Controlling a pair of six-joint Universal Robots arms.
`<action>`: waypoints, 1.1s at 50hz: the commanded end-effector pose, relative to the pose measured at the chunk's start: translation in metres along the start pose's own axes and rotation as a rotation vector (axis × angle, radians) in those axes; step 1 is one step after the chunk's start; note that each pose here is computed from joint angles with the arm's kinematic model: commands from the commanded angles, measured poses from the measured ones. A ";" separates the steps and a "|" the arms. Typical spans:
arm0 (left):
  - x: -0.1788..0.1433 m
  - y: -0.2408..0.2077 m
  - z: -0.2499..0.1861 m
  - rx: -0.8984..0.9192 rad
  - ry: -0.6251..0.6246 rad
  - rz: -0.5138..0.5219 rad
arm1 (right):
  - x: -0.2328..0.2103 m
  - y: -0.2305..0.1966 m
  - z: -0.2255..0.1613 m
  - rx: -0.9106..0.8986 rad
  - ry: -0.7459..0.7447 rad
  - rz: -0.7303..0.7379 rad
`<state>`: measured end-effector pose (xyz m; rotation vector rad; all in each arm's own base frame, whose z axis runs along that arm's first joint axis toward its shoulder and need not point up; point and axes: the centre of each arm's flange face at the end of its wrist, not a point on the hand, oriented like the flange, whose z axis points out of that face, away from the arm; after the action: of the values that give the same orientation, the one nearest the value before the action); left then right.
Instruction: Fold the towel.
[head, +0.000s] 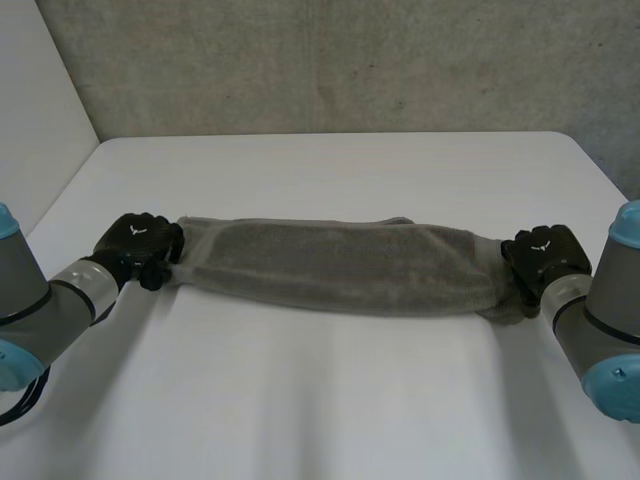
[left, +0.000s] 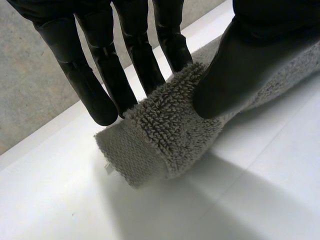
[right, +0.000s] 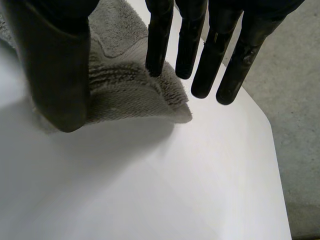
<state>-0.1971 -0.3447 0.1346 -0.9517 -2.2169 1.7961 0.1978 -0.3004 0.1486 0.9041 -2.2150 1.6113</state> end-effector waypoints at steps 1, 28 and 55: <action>0.004 -0.001 -0.006 -0.003 0.005 0.000 | -0.001 0.006 -0.004 -0.027 -0.015 0.107; -0.009 -0.003 -0.002 0.008 -0.031 0.001 | -0.012 0.009 -0.010 -0.024 -0.100 0.330; -0.013 -0.004 -0.003 0.009 -0.041 -0.049 | -0.004 0.008 0.001 0.016 0.028 0.195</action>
<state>-0.1867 -0.3514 0.1441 -0.8567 -2.2315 1.8269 0.1944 -0.3005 0.1418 0.6586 -2.3538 1.7212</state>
